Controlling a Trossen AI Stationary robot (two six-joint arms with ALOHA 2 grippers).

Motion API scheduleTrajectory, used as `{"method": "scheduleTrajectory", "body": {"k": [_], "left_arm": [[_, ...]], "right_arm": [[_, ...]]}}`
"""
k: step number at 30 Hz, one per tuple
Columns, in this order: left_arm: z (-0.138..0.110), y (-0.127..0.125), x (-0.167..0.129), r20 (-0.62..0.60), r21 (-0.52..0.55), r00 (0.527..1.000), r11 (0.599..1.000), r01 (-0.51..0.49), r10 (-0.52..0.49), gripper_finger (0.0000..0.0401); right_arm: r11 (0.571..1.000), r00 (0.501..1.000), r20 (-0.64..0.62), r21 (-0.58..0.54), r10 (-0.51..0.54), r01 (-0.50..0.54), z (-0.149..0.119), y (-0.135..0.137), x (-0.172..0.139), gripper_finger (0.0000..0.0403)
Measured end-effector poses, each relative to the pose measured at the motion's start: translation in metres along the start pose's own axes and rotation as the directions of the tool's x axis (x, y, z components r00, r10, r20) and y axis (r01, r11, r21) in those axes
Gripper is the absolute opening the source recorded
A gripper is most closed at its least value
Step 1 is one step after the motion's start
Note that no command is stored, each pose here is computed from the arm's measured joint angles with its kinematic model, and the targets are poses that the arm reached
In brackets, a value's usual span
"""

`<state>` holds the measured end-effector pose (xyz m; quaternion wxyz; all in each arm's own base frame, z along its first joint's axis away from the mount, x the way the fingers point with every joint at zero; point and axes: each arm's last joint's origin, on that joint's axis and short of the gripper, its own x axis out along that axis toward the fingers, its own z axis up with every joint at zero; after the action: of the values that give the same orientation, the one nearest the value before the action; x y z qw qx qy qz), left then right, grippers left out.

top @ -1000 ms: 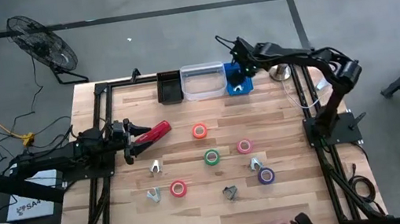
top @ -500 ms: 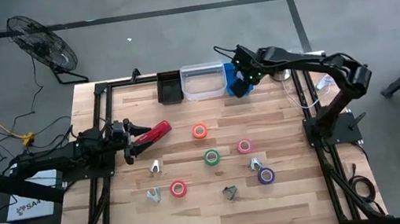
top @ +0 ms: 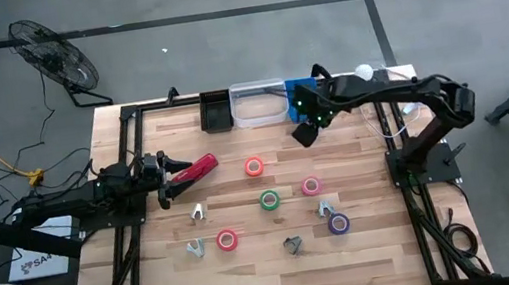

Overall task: Pick and place Stapler, Stapler remover, tape
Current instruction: Put the pink tape into the black bin

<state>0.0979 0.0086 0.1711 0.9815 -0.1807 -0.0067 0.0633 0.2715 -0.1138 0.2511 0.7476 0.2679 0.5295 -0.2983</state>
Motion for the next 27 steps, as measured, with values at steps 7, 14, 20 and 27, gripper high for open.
{"method": "scheduleTrajectory", "body": {"k": [7, 14, 20, 27], "left_arm": [[0.0, 0.0, 0.0, 0.0, 0.0, 1.0, 1.0, 0.0, 0.0, 0.0291], [0.0, 0.0, 0.0, 0.001, 0.0, 1.0, 1.0, 0.0, 0.0, 0.0291], [0.0, 0.0, 0.0, 0.001, 0.0, 1.0, 1.0, 0.0, 0.0, 0.0291], [0.0, 0.0, 0.0, 0.001, 0.0, 1.0, 1.0, 0.0, 0.0, 0.0291]], "right_arm": [[1.0, 0.998, -0.059, 0.017, 0.025, -0.024, -0.019, 0.027, -0.002, 0.0227], [1.0, 0.994, -0.104, 0.023, 0.019, -0.017, -0.037, 0.046, -0.005, 0.0227], [0.997, 0.991, -0.126, -0.059, 0.037, -0.045, -0.051, 0.061, -0.003, 0.0227], [0.965, 0.989, -0.136, -0.247, 0.059, -0.091, -0.065, 0.078, -0.006, 0.0227]]}}
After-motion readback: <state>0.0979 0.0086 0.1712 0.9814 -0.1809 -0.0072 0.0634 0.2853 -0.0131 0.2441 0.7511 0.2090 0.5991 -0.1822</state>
